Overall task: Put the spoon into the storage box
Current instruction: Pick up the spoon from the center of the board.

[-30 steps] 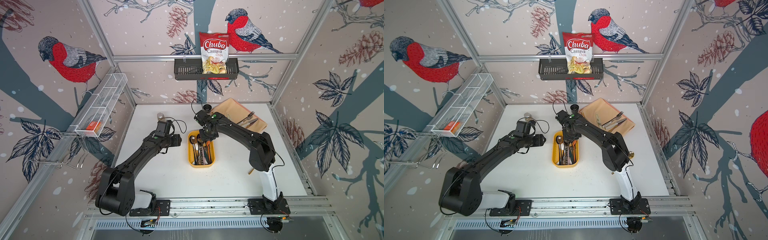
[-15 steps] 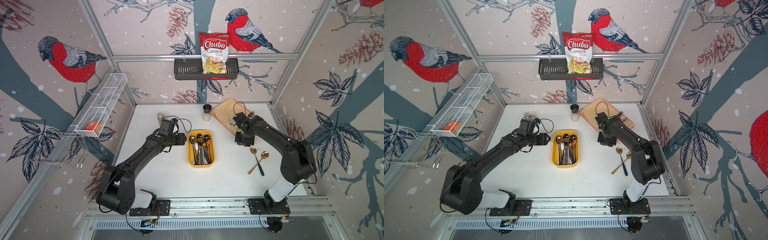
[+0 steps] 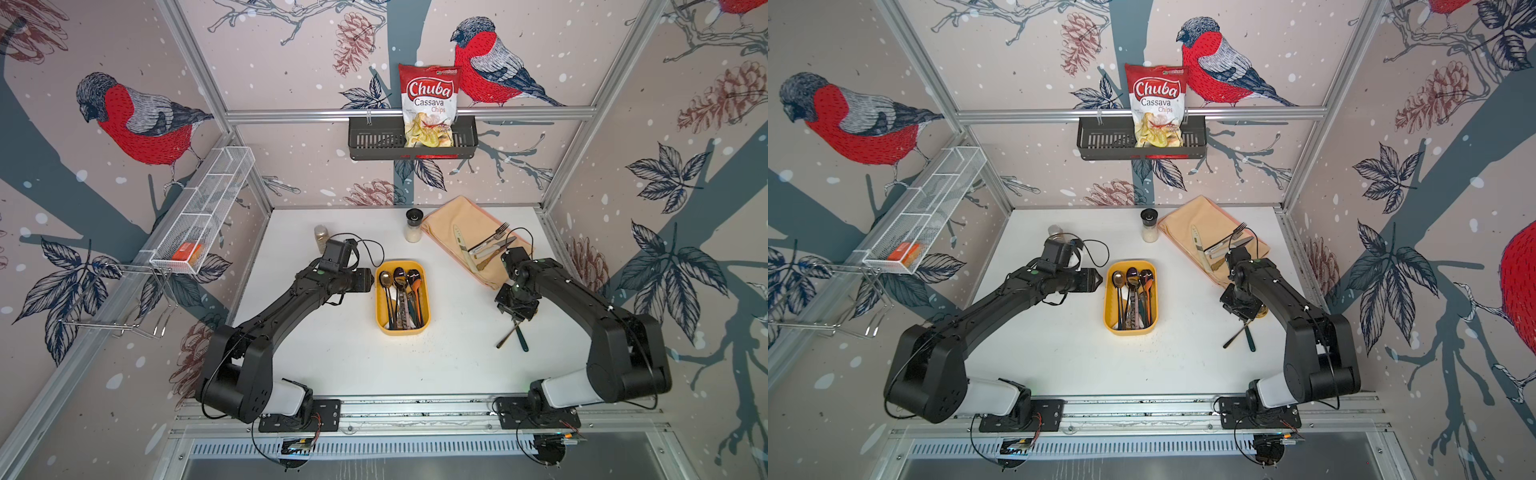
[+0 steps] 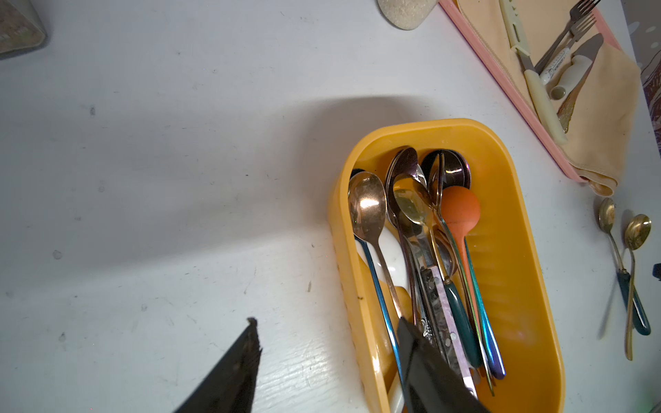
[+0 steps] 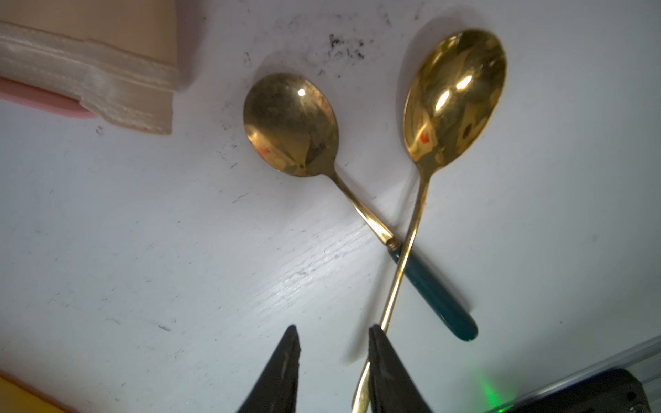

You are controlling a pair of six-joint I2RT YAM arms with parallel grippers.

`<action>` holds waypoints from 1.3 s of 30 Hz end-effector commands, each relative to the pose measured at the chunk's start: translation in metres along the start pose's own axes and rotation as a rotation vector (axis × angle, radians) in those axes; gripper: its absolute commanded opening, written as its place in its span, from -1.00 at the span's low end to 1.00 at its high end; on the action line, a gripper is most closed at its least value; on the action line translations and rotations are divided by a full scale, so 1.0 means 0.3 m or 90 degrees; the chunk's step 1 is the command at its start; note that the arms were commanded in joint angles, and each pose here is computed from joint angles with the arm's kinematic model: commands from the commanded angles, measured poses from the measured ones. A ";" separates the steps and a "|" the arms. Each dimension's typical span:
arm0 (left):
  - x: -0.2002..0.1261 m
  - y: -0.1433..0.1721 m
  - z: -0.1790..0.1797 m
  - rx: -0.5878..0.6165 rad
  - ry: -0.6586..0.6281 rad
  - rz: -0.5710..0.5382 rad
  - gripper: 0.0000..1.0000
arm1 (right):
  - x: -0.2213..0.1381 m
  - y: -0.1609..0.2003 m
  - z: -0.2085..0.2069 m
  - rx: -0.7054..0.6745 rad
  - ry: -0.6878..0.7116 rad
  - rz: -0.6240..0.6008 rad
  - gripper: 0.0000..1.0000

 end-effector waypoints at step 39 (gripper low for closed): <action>0.011 0.013 0.017 0.024 -0.002 0.002 0.28 | 0.142 0.056 -0.095 0.122 0.042 0.007 -0.23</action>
Point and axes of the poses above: each gripper's point midway between its finger pads, its own x axis out along the fingers, its own z axis along the line the jaws close on, y = z × x, the point moved 4 cm from there along -x, back along the fingers, and after that the axes turned 5 degrees about -x, right-handed, at the moved point
